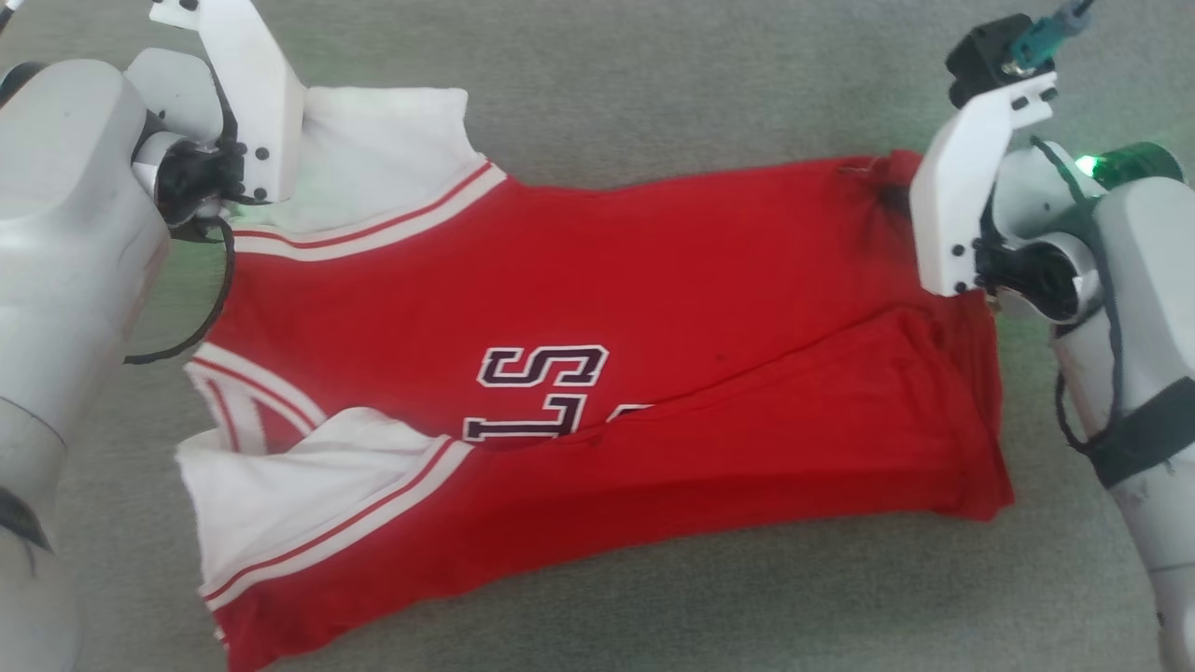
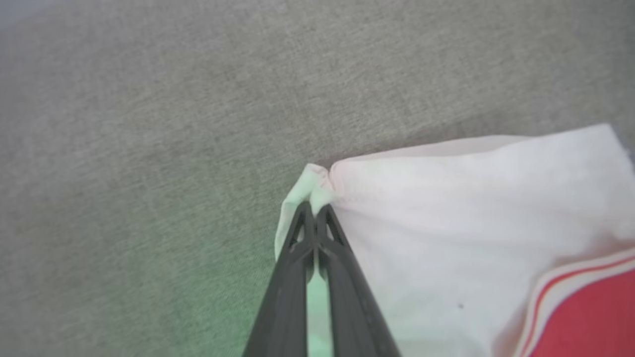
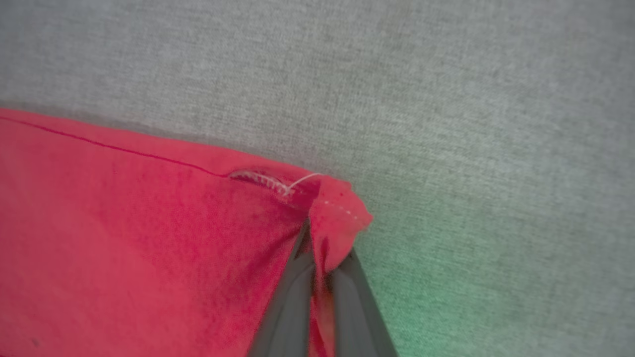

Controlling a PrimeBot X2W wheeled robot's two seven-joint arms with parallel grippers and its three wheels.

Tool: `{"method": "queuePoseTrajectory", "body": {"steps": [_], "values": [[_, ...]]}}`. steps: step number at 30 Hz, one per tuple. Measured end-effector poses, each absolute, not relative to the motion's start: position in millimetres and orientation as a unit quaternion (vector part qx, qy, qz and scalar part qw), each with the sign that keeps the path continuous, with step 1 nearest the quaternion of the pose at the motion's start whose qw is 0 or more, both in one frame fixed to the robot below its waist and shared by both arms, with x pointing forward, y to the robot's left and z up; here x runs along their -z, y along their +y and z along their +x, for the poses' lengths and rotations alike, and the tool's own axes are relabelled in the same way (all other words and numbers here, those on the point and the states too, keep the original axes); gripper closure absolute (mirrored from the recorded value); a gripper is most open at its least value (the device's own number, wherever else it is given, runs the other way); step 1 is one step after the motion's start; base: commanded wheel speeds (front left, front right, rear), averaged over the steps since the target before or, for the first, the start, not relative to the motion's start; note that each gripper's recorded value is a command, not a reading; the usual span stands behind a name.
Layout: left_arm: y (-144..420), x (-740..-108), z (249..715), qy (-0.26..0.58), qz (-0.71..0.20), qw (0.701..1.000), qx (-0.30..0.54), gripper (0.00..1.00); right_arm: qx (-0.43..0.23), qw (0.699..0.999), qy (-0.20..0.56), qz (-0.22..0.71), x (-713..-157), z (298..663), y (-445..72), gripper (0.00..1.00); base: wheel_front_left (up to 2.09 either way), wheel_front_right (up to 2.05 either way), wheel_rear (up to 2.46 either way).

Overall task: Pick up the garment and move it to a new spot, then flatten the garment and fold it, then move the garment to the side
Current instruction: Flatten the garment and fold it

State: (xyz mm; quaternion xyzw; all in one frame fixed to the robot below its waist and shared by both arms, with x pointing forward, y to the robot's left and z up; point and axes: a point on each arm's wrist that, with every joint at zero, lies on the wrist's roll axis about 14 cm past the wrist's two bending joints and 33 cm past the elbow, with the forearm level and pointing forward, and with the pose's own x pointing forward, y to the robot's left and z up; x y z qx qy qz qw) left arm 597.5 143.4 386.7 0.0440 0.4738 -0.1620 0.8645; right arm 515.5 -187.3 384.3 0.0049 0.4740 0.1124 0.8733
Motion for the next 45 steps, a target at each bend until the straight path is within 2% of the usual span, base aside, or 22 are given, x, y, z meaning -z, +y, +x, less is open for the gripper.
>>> {"method": "queuePoseTrajectory", "body": {"steps": [13, 18, 26, 37, 44, 45], "values": [[162, -457, 583, 0.443, 0.072, 0.879, 0.163, 1.00, -0.121, 0.903, 0.412, -0.009, -427, 514, -196, 1.00, 0.00, 0.00, 0.00], [174, -482, 564, 0.431, 0.094, 0.882, 0.166, 1.00, -0.134, 0.910, 0.392, -0.008, -447, 502, -191, 1.00, 0.00, 0.00, 0.00], [193, -501, 516, 0.430, 0.107, 0.883, 0.152, 1.00, -0.158, 0.905, 0.394, -0.019, -467, 469, -182, 1.00, 0.00, 0.00, 0.00], [178, -470, 399, 0.501, 0.073, 0.847, 0.162, 1.00, -0.137, 0.875, 0.465, 0.023, -437, 406, -194, 1.00, 0.00, 0.00, 0.00], [166, -430, 356, 0.556, 0.032, 0.814, 0.168, 1.00, -0.117, 0.860, 0.494, 0.057, -413, 390, -196, 1.00, 0.00, 0.00, 0.00], [165, -426, 356, 0.558, 0.024, 0.813, 0.167, 1.00, -0.117, 0.859, 0.494, 0.060, -412, 390, -195, 0.95, 0.00, 0.00, 0.00]]}}
